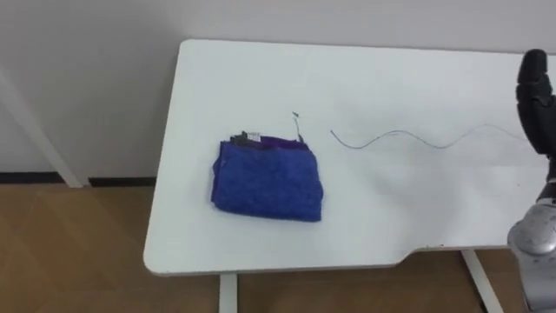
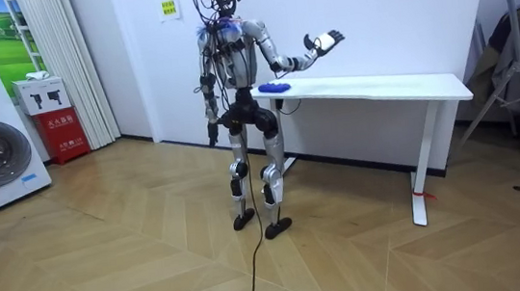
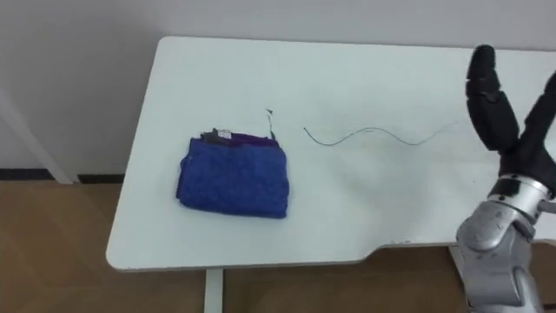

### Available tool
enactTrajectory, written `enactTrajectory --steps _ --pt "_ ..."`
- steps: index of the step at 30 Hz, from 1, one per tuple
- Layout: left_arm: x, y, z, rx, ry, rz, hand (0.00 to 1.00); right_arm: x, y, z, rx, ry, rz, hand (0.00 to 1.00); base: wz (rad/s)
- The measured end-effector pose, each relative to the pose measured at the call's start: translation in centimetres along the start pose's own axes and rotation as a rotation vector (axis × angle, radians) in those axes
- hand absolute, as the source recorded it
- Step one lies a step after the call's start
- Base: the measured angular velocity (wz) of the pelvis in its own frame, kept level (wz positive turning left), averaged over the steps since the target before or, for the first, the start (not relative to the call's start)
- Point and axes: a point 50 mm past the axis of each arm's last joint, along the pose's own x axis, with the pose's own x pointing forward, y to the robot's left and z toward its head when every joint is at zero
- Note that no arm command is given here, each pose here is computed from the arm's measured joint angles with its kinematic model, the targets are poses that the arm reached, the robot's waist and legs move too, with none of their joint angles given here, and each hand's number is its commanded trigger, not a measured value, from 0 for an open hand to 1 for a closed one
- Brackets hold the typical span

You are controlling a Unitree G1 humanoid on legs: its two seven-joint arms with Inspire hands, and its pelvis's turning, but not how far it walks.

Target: Wipe table

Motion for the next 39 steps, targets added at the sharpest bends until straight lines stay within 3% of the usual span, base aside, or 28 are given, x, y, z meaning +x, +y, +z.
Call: enactTrajectory --steps 11,19,26,31,39 --pt "0.1 -0.6 1.6 0.07 -0.064 -0.049 0.0 0.1 1.8 6.2 -0.12 -0.339 0.147 0.0 0.07" --pt "0.3 -0.7 3.0 0.124 -0.106 -0.076 0.0 -2.5 4.2 9.7 -0.182 -0.558 0.311 0.0 0.08" --pt "0.2 -1.2 3.0 0.157 -0.109 -0.102 0.0 -5.0 6.3 10.6 -0.218 -0.637 0.463 0.0 0.03" --pt "0.2 -1.5 3.3 0.157 -0.117 -0.117 0.0 -7.3 8.5 9.6 -0.346 -0.706 0.59 0.0 0.07" --pt "0.2 -1.7 3.6 0.168 -0.126 -0.12 0.0 -9.9 8.9 7.4 -0.395 -0.679 0.692 0.0 0.02"
